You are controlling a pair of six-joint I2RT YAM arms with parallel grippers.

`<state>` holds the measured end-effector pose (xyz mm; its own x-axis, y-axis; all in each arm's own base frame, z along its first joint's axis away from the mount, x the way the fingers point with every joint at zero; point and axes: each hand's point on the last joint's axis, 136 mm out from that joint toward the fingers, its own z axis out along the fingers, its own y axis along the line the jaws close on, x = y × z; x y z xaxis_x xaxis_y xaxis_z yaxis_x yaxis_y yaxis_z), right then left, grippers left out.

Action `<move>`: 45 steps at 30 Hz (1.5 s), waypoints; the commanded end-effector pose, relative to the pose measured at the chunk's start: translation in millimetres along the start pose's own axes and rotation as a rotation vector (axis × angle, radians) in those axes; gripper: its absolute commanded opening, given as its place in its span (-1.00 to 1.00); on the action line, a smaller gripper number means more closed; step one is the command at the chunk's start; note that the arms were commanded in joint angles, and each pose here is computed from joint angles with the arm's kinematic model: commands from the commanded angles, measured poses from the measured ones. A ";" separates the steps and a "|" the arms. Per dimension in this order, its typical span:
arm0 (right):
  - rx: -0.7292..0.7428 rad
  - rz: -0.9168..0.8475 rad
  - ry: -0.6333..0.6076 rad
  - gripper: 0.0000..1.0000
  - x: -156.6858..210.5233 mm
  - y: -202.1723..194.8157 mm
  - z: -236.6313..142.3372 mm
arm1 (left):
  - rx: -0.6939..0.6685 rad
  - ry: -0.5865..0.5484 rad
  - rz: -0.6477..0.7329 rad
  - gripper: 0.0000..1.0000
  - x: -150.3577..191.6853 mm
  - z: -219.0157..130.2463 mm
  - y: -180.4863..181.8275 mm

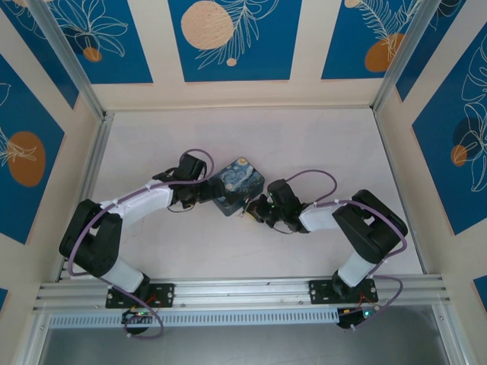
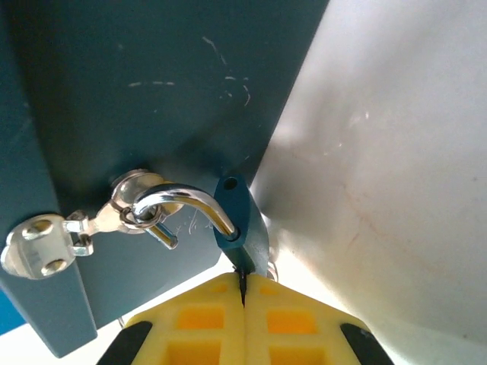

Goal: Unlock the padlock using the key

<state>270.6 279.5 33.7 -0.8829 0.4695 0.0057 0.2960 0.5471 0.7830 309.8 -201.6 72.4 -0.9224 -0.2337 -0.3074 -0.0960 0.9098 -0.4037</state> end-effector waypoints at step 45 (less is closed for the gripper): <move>0.026 -0.087 -0.036 -0.70 -23.6 23.7 -53.0 | -0.080 -0.067 0.099 1.00 -53.7 -52.3 -1.3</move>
<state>270.3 222.5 78.7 -0.8734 0.4823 -0.0677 0.2728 0.5997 0.7523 341.2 -182.2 105.9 -0.9185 -0.1665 -0.3587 -0.0540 0.9513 -0.3034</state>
